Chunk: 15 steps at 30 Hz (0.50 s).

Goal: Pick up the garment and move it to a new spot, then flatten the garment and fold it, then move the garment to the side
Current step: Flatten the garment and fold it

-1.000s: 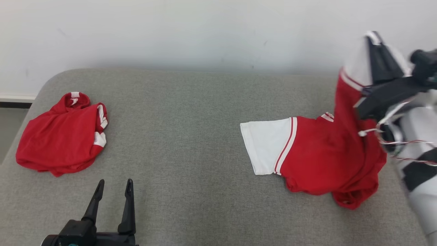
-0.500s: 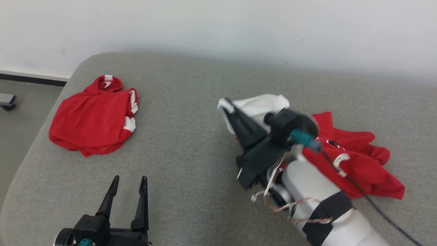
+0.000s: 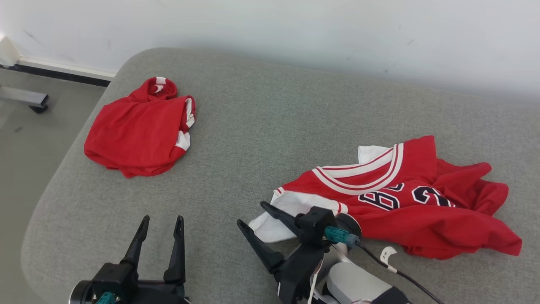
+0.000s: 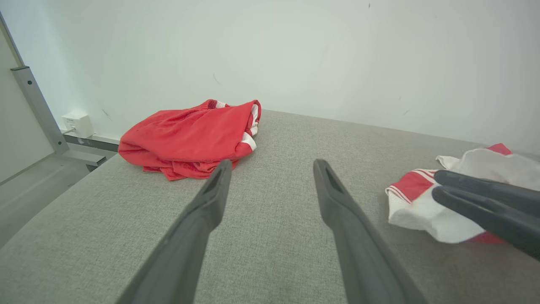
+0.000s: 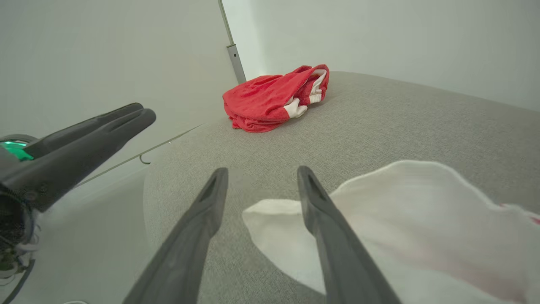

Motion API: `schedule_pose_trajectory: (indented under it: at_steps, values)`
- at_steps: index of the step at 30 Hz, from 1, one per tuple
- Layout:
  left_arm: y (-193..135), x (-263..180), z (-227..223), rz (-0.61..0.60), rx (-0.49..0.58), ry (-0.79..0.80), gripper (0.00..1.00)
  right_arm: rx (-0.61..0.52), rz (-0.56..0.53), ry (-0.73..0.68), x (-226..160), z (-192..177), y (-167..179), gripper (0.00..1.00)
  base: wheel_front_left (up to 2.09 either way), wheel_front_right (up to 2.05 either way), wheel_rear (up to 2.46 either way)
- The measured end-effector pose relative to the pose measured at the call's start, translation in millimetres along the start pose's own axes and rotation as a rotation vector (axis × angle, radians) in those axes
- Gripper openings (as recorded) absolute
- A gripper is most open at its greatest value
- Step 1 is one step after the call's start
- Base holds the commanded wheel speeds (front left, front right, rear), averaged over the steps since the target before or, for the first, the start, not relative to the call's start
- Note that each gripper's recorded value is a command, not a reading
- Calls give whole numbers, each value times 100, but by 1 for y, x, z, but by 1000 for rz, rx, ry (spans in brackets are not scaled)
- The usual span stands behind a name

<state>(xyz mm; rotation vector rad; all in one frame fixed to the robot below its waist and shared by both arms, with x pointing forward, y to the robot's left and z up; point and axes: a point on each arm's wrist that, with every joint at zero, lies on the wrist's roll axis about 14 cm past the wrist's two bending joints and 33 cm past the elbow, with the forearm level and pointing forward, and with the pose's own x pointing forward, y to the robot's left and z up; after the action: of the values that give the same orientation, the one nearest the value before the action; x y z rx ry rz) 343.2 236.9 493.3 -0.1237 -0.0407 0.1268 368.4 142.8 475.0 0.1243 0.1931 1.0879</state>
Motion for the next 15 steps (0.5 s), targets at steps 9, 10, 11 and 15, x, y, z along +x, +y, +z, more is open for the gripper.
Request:
schedule_pose_trajectory:
  at_steps: [9, 10, 11, 15]
  values:
    - [-11, 6, 2, -34, -4, -11, 100, -57, -80, -185, -8, 66, -26, 100, 0, 0, 0]
    - [-13, 6, 2, -40, -4, -12, 100, -67, -105, -216, -13, 76, -32, 100, 0, 0, 0]
    - [-14, 6, 3, -45, -4, -16, 100, -82, -131, -245, -19, 85, -40, 100, 0, 0, 0]
    - [-22, 8, 6, -69, -3, -28, 100, -105, -263, -306, -56, 96, -72, 100, 0, 0, 0]
